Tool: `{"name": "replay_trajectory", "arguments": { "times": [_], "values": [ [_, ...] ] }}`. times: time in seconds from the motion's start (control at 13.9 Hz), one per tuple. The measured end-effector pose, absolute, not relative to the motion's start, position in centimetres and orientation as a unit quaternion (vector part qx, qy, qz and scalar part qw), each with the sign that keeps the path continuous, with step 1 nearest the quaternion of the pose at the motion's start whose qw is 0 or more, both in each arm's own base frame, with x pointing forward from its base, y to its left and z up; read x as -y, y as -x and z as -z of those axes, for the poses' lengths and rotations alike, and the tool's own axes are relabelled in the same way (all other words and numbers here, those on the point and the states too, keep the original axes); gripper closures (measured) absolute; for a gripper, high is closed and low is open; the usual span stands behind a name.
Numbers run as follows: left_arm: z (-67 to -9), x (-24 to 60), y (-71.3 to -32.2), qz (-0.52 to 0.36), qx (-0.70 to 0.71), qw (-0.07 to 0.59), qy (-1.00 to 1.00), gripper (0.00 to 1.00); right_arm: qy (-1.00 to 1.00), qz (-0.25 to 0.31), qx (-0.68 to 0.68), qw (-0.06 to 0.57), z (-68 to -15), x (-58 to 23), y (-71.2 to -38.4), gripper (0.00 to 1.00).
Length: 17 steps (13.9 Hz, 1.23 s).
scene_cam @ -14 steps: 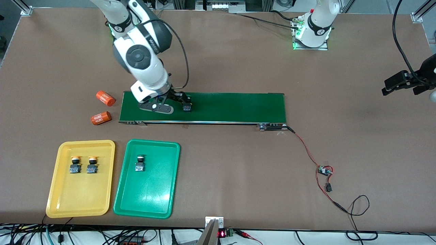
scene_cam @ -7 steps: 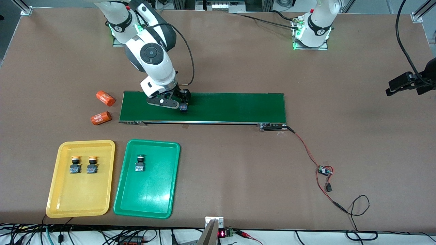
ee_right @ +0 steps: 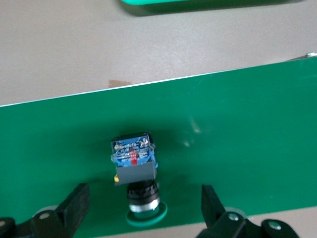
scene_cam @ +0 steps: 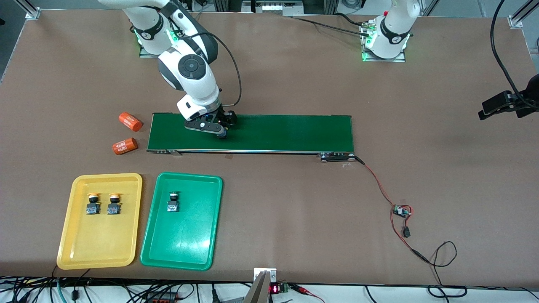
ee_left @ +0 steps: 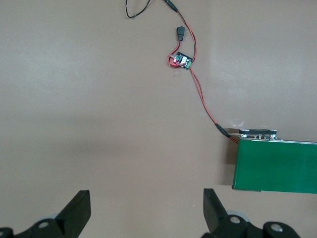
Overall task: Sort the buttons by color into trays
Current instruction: 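Lift the green button off the belt with the right gripper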
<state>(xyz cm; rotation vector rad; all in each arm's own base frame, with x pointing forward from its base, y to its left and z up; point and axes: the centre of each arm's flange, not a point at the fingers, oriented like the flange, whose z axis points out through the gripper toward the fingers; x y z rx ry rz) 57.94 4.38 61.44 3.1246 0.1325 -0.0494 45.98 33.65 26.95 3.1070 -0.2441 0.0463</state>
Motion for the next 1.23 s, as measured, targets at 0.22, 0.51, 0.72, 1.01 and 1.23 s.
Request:
{"name": "replay_trajectory", "arguments": {
  "times": [0.22, 0.51, 0.72, 1.01, 1.23],
  "values": [
    [-61.4, -4.4, -57.9, 0.016, -0.043, 0.007, -0.999, 0.0, -0.997, -0.015, 0.076, 0.017, -25.2, -33.7, -45.8, 0.04],
    [-61.4, -4.4, -57.9, 0.016, -0.043, 0.007, -0.999, 0.0, -0.997, -0.018, 0.069, 0.02, -24.8, -33.7, -45.8, 0.38],
    [-61.4, -4.4, -57.9, 0.016, -0.043, 0.007, -0.999, 0.0, -0.997, -0.017, 0.071, 0.023, -24.4, -33.2, -46.1, 0.59],
    [-61.2, -5.1, -58.0, 0.018, -0.049, 0.012, -0.999, 0.0, -0.996, -0.024, 0.087, 0.021, -25.1, -31.9, -47.7, 0.59],
    [-61.1, -5.2, -58.0, 0.018, -0.05, 0.016, -0.998, 0.0, -0.994, -0.035, 0.092, 0.038, -28.2, -30.4, -51.4, 0.59]
  ]
}}
